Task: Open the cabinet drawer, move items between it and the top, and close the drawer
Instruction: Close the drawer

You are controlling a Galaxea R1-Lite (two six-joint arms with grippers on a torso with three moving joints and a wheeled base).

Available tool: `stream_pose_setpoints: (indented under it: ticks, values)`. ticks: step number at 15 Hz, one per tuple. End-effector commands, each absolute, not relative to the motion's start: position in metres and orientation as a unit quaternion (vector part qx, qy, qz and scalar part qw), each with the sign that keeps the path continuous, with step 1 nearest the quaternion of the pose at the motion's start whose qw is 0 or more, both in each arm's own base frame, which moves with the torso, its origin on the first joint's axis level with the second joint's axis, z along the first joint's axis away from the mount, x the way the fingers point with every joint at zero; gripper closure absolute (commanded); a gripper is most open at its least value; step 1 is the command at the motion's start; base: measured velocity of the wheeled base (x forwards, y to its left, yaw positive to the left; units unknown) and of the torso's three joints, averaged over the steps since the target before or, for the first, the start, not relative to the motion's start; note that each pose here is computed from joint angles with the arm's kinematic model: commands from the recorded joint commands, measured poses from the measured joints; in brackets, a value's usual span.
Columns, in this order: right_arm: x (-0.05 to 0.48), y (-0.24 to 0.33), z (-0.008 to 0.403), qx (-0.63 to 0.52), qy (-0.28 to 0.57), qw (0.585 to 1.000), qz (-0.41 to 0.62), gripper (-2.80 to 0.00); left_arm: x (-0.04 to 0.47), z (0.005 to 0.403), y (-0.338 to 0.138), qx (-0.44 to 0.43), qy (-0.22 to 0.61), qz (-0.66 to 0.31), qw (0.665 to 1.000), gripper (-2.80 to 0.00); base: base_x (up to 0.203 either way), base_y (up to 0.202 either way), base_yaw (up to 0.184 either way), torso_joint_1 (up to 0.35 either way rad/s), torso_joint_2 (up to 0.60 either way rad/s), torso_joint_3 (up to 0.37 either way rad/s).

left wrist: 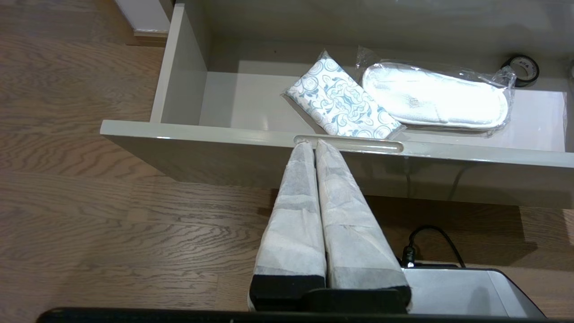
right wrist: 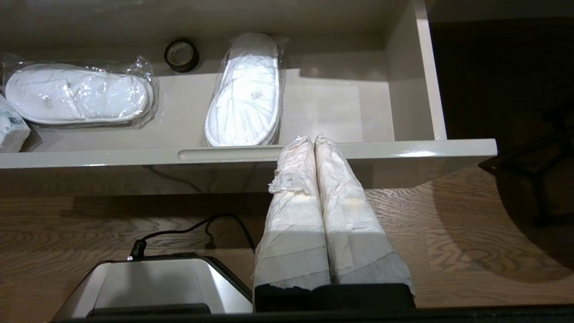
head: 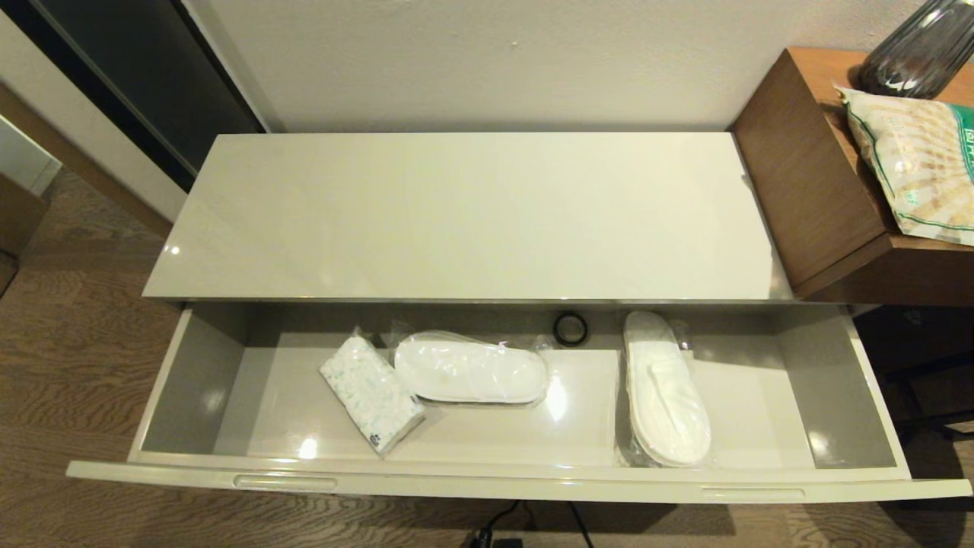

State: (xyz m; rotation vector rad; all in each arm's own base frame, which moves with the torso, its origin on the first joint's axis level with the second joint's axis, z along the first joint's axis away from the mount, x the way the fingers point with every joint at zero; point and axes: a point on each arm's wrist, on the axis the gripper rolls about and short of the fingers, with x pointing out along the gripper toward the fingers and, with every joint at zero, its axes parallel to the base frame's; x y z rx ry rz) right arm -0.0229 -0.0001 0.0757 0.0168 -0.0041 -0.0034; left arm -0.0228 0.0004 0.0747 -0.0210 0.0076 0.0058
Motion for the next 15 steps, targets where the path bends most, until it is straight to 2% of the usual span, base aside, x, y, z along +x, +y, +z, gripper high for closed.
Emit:
stream_pose_setpoints:
  ticks: [1,15]
  values:
    - [-0.0229,-0.0001,0.0758,0.008,-0.002,1.0,-0.002,0.0,-0.0229,0.0747,0.0004,-0.011,0.003,0.003,1.0,0.0,0.0,0.0,0.0,0.0,0.0,0.0]
    - [-0.0229,-0.0001,0.0754,0.007,-0.001,1.0,-0.002,0.0,-0.0229,0.0747,0.0004,-0.011,0.003,0.003,1.0,0.0,0.0,0.0,0.0,0.0,0.0,0.0]
